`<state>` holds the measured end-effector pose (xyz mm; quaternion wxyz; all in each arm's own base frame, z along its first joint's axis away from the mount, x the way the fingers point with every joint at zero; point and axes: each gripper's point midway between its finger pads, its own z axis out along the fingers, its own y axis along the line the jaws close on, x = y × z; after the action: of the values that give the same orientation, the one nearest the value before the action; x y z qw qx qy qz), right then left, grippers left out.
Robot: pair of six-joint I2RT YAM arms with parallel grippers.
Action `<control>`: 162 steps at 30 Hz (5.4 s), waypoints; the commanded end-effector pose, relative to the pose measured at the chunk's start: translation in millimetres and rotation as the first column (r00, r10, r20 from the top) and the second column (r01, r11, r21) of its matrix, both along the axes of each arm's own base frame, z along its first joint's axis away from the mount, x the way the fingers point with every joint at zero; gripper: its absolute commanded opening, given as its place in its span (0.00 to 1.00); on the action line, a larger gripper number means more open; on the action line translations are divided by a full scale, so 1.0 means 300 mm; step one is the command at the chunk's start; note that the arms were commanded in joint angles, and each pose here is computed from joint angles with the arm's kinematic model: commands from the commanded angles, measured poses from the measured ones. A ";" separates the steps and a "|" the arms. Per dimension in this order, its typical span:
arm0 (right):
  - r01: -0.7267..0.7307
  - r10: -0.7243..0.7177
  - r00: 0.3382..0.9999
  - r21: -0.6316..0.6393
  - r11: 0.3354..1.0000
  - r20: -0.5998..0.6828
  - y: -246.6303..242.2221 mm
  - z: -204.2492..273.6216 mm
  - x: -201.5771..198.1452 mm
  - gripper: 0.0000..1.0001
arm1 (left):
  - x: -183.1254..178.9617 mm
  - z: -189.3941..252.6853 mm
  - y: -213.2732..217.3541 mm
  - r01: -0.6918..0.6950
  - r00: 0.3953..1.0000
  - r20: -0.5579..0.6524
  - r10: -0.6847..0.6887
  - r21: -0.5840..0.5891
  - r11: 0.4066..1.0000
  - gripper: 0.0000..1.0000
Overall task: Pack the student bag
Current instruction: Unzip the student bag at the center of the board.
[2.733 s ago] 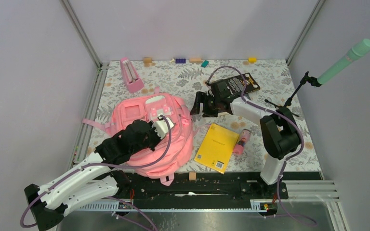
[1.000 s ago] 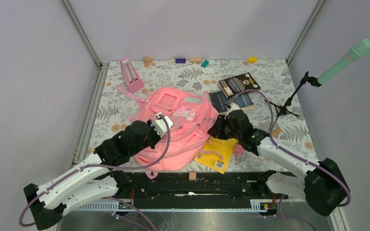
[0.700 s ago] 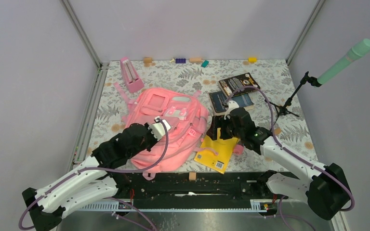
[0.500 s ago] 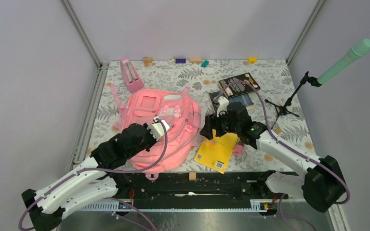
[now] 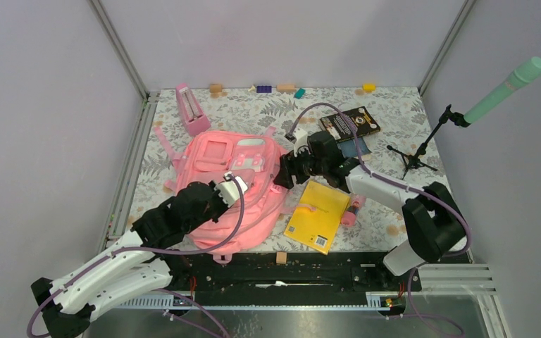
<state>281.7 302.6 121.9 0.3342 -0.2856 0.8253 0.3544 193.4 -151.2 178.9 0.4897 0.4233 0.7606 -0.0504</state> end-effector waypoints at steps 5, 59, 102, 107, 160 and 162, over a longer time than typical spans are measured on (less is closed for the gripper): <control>-0.126 0.123 0.985 0.014 0.992 0.119 0.082 0.020 0.075 0.68 | 0.051 0.129 -0.023 -0.024 0.992 0.118 0.037 -0.109 0.994 0.00; -0.114 0.182 0.937 -0.232 0.966 0.299 0.041 0.055 0.035 0.00 | 0.047 0.110 -0.099 0.012 0.999 0.035 -0.007 -0.147 0.989 0.00; -0.063 0.099 0.954 -0.137 0.989 0.282 0.050 0.172 -0.172 0.00 | 0.128 0.243 -0.363 -0.005 0.993 -0.109 -0.043 -0.403 0.915 0.00; -0.027 0.078 0.953 -0.175 0.984 0.293 0.019 0.151 -0.176 0.00 | 0.163 0.255 -0.410 -0.027 0.990 -0.140 -0.036 -0.420 0.907 0.00; 0.199 -0.115 0.930 -0.214 0.956 0.348 -0.012 0.171 -0.171 0.00 | 0.352 0.162 -0.442 -0.211 0.942 -0.326 0.076 -0.403 0.891 0.76; 0.206 -0.121 0.931 -0.222 0.953 0.344 -0.020 0.159 -0.167 0.00 | 0.315 0.163 -0.409 -0.177 0.952 -0.301 0.057 -0.390 0.904 0.80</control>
<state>224.2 279.2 136.9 0.4180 -0.3321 0.8364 0.1240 290.0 -286.7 186.0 0.3846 0.2309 0.8619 -0.2366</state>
